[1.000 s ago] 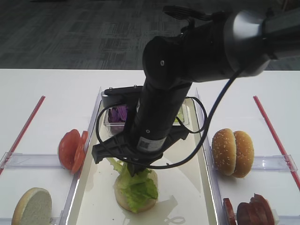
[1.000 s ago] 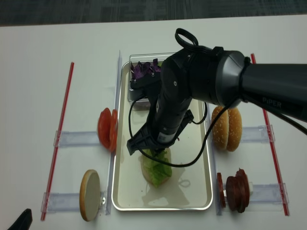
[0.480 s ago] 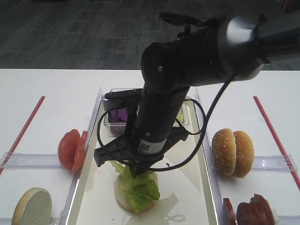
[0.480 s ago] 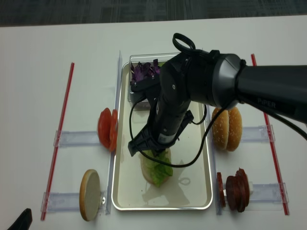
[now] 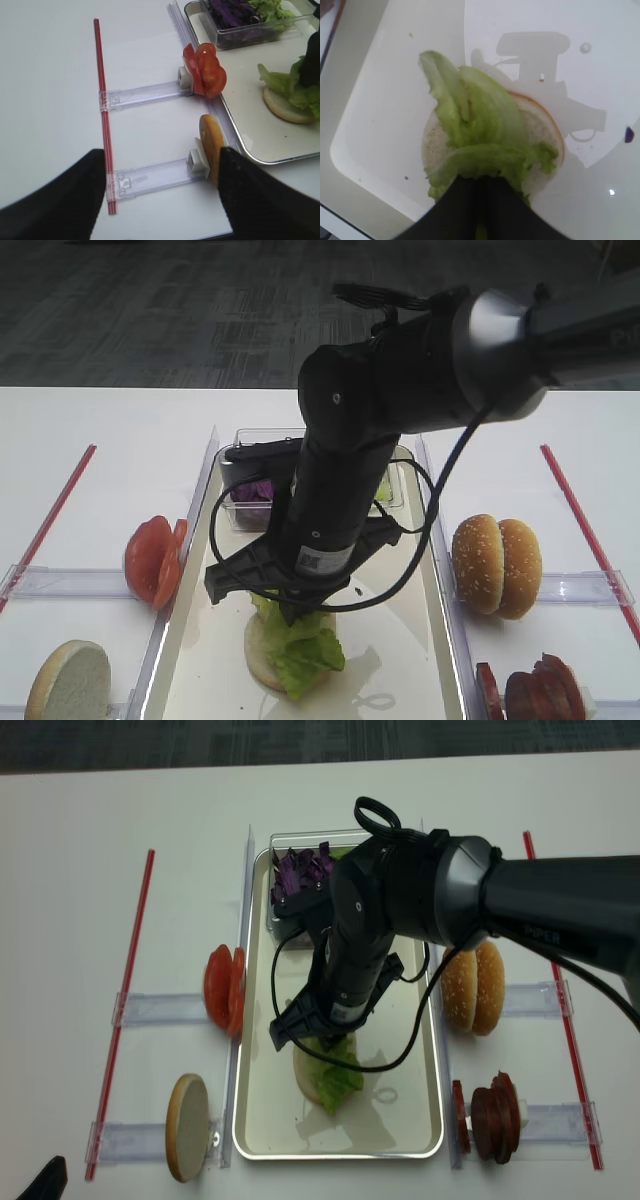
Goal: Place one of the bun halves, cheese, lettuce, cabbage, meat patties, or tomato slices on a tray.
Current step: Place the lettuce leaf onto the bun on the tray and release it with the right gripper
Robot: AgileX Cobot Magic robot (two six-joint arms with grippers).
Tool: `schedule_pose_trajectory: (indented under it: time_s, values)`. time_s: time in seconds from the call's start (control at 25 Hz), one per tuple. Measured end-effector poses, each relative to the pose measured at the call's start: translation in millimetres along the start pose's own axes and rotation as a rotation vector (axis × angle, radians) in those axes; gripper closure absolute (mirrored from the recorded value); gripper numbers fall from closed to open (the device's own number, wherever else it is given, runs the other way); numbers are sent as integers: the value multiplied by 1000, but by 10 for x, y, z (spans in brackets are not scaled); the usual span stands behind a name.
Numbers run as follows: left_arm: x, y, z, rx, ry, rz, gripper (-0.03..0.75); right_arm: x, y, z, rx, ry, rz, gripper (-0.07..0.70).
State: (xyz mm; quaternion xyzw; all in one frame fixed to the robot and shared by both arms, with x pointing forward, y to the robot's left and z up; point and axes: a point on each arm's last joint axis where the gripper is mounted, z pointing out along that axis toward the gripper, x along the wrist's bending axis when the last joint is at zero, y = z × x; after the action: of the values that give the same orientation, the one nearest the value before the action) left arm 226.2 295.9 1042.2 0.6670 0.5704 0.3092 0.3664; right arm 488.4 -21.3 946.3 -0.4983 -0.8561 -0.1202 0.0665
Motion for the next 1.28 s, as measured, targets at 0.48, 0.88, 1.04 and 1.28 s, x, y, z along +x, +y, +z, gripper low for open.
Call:
schedule_pose_trajectory:
  time_s: [0.48,0.88,1.04,1.28]
  values:
    - [0,0,0,0,0,0,258,-1,-8,2,9,-1,-6,403]
    - [0,0,0,0,0,0,258,16,-14,1,16,18,-7,142]
    - [0,0,0,0,0,0,258,16,-15,1,17,18,-7,140]
    - [0,0,0,0,0,0,258,-1,-31,-23,29,-4,-28,139]
